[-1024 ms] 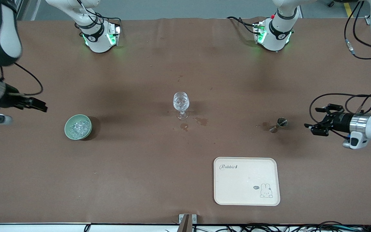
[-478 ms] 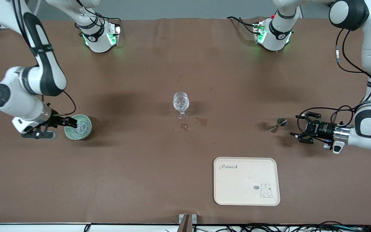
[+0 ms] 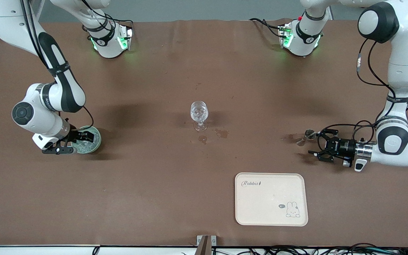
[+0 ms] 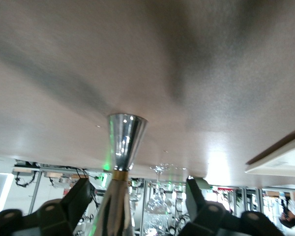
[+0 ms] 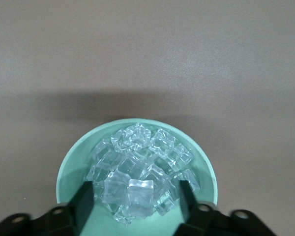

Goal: Pour wine and add ice with both arms
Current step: 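Grasp the metal jigger and an ice cube with both grippers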

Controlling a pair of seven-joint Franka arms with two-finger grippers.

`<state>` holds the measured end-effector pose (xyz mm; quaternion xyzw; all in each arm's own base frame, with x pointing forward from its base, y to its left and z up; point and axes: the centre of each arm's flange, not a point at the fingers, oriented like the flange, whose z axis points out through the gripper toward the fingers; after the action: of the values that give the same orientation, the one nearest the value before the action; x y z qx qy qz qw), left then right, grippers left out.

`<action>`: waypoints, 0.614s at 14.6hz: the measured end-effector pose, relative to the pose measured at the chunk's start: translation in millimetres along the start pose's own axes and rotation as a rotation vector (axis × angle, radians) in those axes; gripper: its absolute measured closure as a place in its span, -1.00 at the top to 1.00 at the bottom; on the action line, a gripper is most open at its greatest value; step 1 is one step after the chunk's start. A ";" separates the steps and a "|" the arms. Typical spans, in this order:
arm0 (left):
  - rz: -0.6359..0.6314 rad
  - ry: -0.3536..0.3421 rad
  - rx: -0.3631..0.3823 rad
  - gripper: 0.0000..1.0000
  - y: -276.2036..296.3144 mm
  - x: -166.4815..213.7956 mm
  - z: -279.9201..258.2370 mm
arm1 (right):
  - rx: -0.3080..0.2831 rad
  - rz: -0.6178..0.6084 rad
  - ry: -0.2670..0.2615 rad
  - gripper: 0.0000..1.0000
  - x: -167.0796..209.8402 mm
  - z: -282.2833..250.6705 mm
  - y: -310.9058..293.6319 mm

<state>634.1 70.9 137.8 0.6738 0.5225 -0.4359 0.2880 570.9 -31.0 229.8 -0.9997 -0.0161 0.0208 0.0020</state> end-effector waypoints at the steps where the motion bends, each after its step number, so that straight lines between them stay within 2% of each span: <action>1: -0.001 -0.010 -0.005 0.67 1.5 -0.3 2.8 | 0.000 -0.017 -0.001 0.30 -0.4 0.4 0.0; 2: -0.001 -0.015 -0.006 0.67 2.6 -0.9 5.2 | 0.000 -0.033 -0.003 0.30 -0.9 1.0 0.3; 4: 0.000 -0.018 -0.002 0.59 3.5 -1.1 8.7 | 0.000 -0.047 -0.007 0.13 -2.2 3.0 1.4; 7: -0.006 -0.025 0.003 0.47 2.0 2.8 12.9 | 0.000 -0.053 -0.009 0.13 -2.7 3.8 2.7; 9: -0.008 -0.030 0.007 0.46 0.9 6.8 16.3 | 0.000 -0.054 -0.010 0.11 -3.1 4.3 2.7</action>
<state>630.8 60.0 124.2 0.6663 0.5192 -0.4489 0.2916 567.8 -33.8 225.6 -0.9987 -0.0431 0.0257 0.0027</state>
